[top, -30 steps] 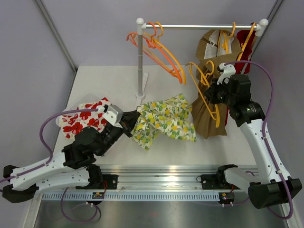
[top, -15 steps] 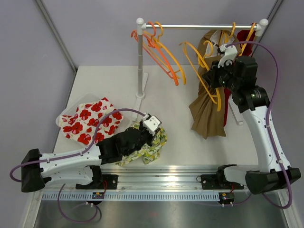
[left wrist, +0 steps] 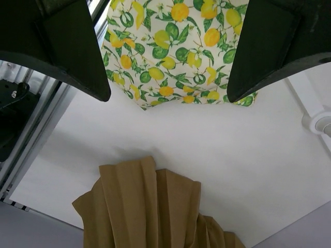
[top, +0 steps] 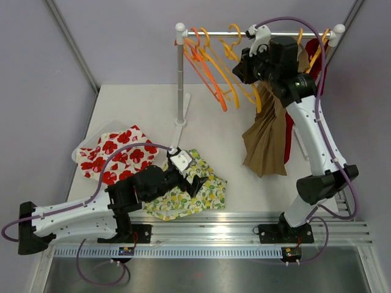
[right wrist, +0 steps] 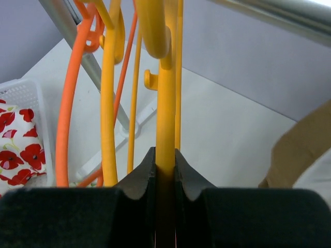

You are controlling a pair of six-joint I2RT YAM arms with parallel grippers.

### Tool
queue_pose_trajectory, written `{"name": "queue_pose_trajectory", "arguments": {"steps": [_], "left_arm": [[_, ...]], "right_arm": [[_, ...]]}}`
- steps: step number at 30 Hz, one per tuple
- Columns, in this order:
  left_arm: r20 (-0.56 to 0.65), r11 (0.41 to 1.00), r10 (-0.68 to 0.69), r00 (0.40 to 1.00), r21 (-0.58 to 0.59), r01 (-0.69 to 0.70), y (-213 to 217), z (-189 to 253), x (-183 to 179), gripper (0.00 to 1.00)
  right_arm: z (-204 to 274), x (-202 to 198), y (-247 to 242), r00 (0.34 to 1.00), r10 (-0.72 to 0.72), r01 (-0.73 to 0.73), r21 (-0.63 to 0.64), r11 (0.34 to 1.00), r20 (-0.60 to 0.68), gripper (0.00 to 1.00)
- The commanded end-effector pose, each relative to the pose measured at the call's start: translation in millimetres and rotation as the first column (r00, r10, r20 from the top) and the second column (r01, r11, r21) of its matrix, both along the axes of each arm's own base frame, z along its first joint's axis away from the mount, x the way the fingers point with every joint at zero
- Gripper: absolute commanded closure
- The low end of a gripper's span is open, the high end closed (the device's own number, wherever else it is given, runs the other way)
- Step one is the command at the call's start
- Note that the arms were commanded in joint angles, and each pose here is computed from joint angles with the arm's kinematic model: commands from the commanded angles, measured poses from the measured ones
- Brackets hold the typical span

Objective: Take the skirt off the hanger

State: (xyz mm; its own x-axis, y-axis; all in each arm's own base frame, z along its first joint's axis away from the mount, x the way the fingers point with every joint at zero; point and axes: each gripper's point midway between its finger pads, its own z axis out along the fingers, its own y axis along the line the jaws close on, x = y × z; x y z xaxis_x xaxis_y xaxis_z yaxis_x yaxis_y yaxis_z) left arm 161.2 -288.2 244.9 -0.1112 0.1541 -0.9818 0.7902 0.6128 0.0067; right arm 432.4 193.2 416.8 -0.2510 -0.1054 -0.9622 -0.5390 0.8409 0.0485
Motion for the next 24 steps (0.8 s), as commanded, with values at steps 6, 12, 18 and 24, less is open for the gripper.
{"name": "queue_pose_trajectory", "arguments": {"steps": [6, 12, 18, 24], "left_arm": [[-0.085, 0.999, 0.038, 0.996, -0.015, -0.040, 27.6, -17.8, -10.7, 0.01], [-0.078, 0.999, 0.039, 0.996, 0.016, -0.037, 26.6, -29.9, -9.5, 0.01], [-0.047, 0.980, -0.079, 0.996, 0.181, 0.086, 7.4, -45.9, -13.6, 0.01], [-0.195, 0.895, -0.150, 0.969, 0.390, 0.216, -14.3, -78.2, -23.1, 0.01]], "right_arm": [[8.4, 30.5, 45.2, 0.999, 0.007, -0.005, -0.031, 0.999, 0.052, 1.00], [-8.9, 29.7, 60.6, 0.999, 0.026, -0.023, -0.094, 0.995, 0.036, 0.88], [2.3, -7.0, 36.8, 0.988, 0.113, -0.084, -0.253, 0.964, 0.102, 0.11], [0.8, -88.9, 1.6, 0.936, 0.311, -0.210, -0.447, 0.869, 0.164, 0.01]]}}
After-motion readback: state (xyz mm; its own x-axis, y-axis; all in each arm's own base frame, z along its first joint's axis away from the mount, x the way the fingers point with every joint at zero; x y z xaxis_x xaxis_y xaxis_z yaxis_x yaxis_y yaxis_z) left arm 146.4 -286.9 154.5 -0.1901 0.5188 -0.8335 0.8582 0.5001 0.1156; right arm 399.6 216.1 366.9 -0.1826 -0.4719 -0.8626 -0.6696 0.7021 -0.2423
